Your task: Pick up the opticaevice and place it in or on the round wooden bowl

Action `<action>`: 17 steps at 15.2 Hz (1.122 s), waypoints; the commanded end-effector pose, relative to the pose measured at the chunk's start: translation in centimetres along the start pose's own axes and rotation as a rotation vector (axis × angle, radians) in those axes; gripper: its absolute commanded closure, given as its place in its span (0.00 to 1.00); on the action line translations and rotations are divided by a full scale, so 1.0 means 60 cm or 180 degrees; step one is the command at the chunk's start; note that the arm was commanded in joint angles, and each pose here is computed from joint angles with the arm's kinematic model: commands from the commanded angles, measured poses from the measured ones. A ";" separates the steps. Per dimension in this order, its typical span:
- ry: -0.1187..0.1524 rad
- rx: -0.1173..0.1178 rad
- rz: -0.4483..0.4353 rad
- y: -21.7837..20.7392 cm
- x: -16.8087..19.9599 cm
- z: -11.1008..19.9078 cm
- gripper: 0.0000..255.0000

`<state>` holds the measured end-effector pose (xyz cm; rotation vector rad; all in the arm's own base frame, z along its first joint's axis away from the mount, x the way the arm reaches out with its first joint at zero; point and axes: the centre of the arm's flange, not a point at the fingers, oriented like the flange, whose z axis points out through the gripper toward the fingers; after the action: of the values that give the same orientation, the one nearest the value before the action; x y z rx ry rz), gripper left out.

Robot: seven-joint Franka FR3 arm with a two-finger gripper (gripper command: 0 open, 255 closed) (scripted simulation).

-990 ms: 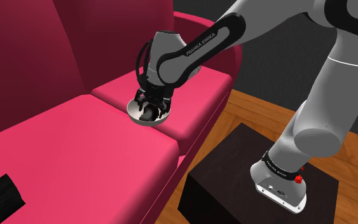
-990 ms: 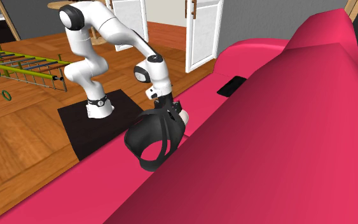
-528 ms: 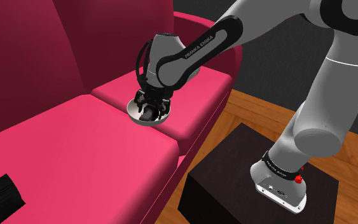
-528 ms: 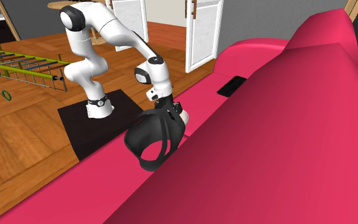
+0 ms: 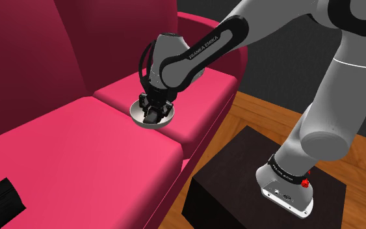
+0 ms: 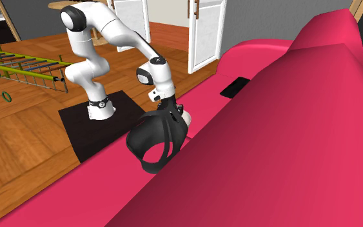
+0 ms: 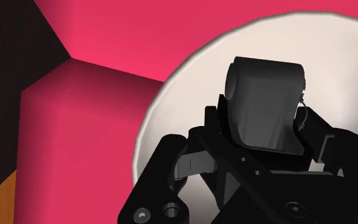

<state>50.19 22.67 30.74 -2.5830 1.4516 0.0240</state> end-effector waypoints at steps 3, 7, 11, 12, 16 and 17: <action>-0.0007 -0.0023 -0.0006 0.002 0.000 0.004 1.00; -0.0007 -0.0023 -0.0006 -0.003 -0.003 -0.031 1.00; -0.0007 -0.0023 -0.0006 -0.008 -0.007 -0.065 1.00; -0.0007 -0.0023 -0.0006 -0.009 -0.008 -0.074 1.00; -0.0007 -0.0023 -0.0006 -0.015 -0.011 -0.109 1.00; -0.0007 -0.0023 -0.0006 -0.016 -0.012 -0.117 1.00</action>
<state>50.15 22.63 37.28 -2.5893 1.4509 0.0317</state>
